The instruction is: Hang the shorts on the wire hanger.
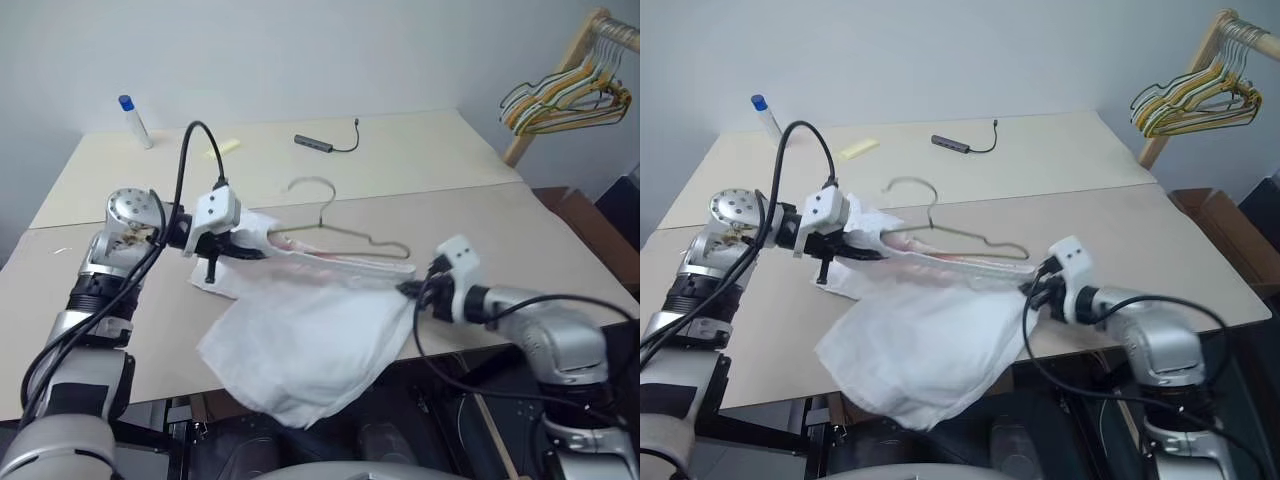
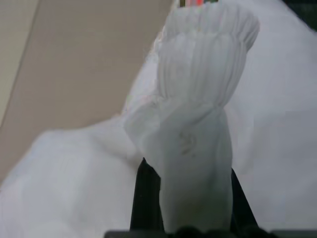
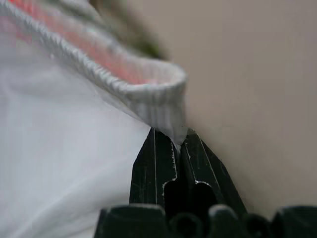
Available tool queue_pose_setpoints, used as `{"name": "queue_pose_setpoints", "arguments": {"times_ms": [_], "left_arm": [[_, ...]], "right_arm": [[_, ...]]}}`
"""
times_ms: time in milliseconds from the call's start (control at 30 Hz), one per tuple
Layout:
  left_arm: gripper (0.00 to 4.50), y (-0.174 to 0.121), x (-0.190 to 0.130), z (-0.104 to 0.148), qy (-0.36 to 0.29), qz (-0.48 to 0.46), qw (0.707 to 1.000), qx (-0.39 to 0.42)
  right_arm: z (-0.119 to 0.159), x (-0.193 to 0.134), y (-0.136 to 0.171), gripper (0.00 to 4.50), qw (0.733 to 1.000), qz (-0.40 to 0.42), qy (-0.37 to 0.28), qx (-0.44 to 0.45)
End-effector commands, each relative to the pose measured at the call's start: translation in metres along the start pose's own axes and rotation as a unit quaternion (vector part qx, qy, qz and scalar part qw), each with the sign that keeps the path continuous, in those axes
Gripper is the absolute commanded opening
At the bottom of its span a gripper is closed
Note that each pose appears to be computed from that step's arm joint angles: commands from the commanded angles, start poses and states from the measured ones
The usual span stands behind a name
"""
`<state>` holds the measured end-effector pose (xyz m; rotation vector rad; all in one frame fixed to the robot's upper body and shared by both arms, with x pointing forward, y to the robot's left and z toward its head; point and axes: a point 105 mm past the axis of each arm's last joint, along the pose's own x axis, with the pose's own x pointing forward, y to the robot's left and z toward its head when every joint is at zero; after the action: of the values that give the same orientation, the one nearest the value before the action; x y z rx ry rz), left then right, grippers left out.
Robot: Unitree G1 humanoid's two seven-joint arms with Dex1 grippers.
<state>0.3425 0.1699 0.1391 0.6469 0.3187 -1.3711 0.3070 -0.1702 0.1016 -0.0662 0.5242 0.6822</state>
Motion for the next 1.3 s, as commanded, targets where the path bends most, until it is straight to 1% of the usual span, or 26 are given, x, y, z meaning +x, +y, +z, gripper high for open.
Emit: {"name": "queue_pose_setpoints", "arguments": {"times_ms": [33, 200, 267, 367, 400, 467, 500, 567, 700, 800, 933, 1167, 1233, 1300], "left_arm": [[0.08, 0.008, -0.019, -0.007, 0.034, 0.033, 0.999, 0.014], [0.08, 0.005, -0.021, -0.014, 0.05, 0.036, 0.998, 0.009], [0.08, 0.007, -0.02, -0.009, 0.025, 0.043, 0.999, 0.005], [0.08, 0.023, -0.02, 0.005, -0.022, 0.097, 0.995, -0.008], [0.08, 0.025, -0.021, 0.01, -0.04, 0.102, 0.994, -0.018], [0.08, 0.019, -0.024, 0.023, -0.088, 0.072, 0.993, -0.026], [0.08, 0.014, -0.026, 0.026, -0.097, 0.053, 0.994, -0.025], [0.08, 0.004, -0.026, 0.023, -0.086, 0.026, 0.996, -0.016], [0.08, -0.004, -0.026, 0.018, -0.075, 0.005, 0.997, -0.019], [0.08, -0.006, -0.025, 0.011, -0.045, 0.0, 0.999, -0.008], [0.08, 0.002, -0.02, -0.008, 0.018, 0.036, 0.999, -0.007], [0.08, 0.003, -0.017, -0.008, 0.01, 0.041, 0.999, -0.016], [0.08, 0.001, -0.016, -0.014, 0.024, 0.039, 0.999, -0.012], [0.08, 0.001, -0.015, -0.015, 0.019, 0.042, 0.999, -0.016]], "right_arm": [[0.015, -0.02, -0.022, 0.02, 0.999, -0.025, -0.023, -0.023], [0.022, -0.028, -0.032, 0.02, 0.998, -0.032, -0.02, -0.048], [0.023, -0.029, -0.032, 0.02, 0.998, -0.032, -0.02, -0.058], [0.017, -0.026, -0.028, 0.02, 0.997, -0.029, -0.01, -0.077], [0.014, -0.024, -0.027, 0.02, 0.996, -0.029, -0.007, -0.08], [0.01, -0.02, -0.026, 0.02, 0.996, -0.032, -0.003, -0.082], [0.009, -0.019, -0.027, 0.02, 0.996, -0.034, -0.002, -0.082], [0.009, -0.018, -0.03, 0.02, 0.996, -0.04, -0.004, -0.078], [0.013, -0.021, -0.035, 0.02, 0.996, -0.045, -0.008, -0.079], [0.013, -0.024, -0.038, 0.02, 0.996, -0.048, -0.006, -0.08], [0.017, -0.028, -0.039, 0.02, 0.995, -0.05, -0.008, -0.083], [0.02, -0.033, -0.04, 0.02, 0.994, -0.046, -0.008, -0.094], [0.024, -0.036, -0.039, 0.02, 0.994, -0.044, -0.012, -0.101], [0.026, -0.038, -0.039, 0.02, 0.993, -0.04, -0.014, -0.108]]}}
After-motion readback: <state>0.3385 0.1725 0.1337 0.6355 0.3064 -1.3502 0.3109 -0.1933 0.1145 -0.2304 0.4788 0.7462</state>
